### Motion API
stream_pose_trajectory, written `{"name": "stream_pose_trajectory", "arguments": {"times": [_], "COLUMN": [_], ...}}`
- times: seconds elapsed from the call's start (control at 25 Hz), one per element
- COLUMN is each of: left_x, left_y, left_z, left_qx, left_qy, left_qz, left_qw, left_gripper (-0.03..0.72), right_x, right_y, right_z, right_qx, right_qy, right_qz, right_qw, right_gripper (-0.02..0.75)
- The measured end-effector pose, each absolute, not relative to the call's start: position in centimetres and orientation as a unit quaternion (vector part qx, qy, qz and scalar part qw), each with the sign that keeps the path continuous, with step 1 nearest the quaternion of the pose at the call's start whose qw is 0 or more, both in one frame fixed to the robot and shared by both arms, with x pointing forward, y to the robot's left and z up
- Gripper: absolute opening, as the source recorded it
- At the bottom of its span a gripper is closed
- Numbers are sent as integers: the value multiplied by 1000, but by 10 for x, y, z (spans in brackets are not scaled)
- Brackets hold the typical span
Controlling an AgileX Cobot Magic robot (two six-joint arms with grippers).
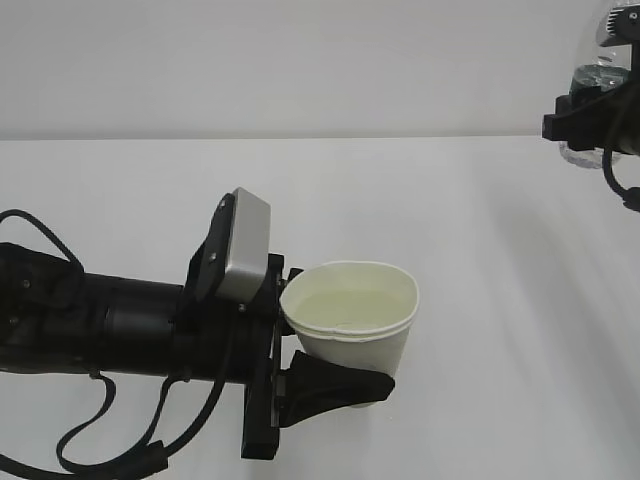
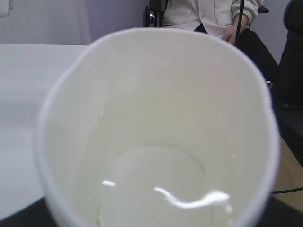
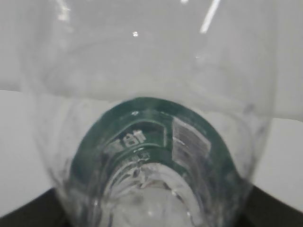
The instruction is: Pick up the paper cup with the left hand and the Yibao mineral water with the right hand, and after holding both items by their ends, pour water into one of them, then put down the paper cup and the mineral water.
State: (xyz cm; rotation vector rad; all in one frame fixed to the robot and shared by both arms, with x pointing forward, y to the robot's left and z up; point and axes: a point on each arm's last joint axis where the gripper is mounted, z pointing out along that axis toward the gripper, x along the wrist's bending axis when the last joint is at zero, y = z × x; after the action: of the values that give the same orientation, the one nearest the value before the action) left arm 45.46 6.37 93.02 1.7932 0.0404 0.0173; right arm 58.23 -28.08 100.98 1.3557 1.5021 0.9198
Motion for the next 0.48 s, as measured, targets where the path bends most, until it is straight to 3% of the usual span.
{"name": "stream_pose_trajectory", "arguments": {"times": [0.48], "left_x": [455], "left_y": [64], "left_z": [930], "left_qx": [781], "left_qy": [18], "left_qz": [8], "left_qw": [624], "left_gripper": [418], "right_x": [583], "right_y": [-279], "right_z": [1007], "right_qx": [541], "right_qy": [614], "right_qz": [371], "right_qw": [439], "right_gripper": [401]}}
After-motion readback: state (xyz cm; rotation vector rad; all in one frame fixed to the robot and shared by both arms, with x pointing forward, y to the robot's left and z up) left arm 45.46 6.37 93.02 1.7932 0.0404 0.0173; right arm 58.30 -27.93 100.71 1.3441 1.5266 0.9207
